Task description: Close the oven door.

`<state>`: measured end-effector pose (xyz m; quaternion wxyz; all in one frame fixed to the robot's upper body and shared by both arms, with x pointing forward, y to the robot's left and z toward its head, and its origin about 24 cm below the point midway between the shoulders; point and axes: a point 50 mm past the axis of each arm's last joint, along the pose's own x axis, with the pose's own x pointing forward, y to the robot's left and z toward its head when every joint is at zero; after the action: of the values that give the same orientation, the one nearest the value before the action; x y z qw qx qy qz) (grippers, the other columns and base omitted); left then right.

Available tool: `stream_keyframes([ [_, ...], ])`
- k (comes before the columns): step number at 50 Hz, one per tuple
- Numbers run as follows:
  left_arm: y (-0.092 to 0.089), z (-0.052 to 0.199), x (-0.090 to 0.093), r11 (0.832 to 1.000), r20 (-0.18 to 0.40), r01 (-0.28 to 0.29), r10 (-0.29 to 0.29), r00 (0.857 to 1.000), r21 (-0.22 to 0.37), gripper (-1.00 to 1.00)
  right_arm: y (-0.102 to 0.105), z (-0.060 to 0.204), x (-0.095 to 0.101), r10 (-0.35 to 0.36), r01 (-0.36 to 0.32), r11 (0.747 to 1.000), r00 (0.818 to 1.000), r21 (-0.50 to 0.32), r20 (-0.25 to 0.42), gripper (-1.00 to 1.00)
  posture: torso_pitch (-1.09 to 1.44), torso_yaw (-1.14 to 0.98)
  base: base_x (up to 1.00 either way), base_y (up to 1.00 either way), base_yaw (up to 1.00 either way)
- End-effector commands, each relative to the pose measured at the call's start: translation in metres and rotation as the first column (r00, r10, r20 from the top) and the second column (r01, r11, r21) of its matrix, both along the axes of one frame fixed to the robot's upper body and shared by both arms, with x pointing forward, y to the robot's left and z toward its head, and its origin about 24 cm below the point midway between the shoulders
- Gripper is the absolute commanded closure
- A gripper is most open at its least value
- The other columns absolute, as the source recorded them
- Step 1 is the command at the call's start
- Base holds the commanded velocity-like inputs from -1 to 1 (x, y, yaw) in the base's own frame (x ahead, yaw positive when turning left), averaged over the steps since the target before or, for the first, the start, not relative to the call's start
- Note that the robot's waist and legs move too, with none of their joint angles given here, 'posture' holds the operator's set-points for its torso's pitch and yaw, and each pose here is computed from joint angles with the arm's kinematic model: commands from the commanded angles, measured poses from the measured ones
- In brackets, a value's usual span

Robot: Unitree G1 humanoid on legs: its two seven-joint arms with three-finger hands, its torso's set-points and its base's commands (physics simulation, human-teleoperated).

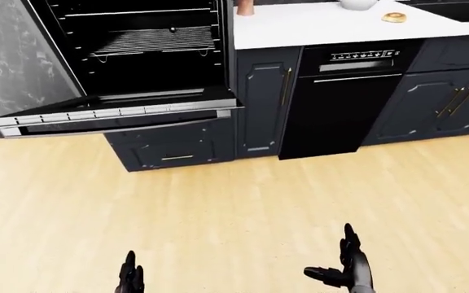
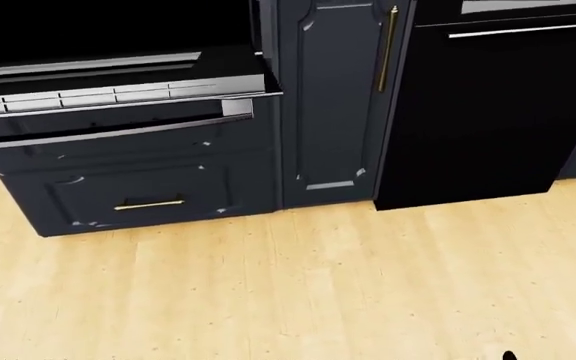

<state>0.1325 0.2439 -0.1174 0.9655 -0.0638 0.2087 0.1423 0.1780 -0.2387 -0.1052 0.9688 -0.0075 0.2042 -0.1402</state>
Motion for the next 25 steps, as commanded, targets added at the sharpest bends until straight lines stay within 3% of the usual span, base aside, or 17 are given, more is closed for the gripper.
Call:
stream_keyframes([
  [1, 0.0096, 0.0086, 0.0071, 0.999, 0.058, -0.019, 0.017, 0.998, 0.040, -1.00, 0.0016, 0.0078, 0.0106, 0.022, -0.022, 1.000, 0.998, -0.012, 0.060, -1.00, 0.00, 0.00, 0.00, 0.31, 0.00],
  [25, 0.0088, 0.0085, 0.0075, 0.999, 0.060, -0.018, 0.016, 0.998, 0.037, -1.00, 0.0019, 0.0080, 0.0111, 0.024, -0.024, 1.000, 0.998, -0.012, 0.060, -1.00, 0.00, 0.00, 0.00, 0.32, 0.00],
])
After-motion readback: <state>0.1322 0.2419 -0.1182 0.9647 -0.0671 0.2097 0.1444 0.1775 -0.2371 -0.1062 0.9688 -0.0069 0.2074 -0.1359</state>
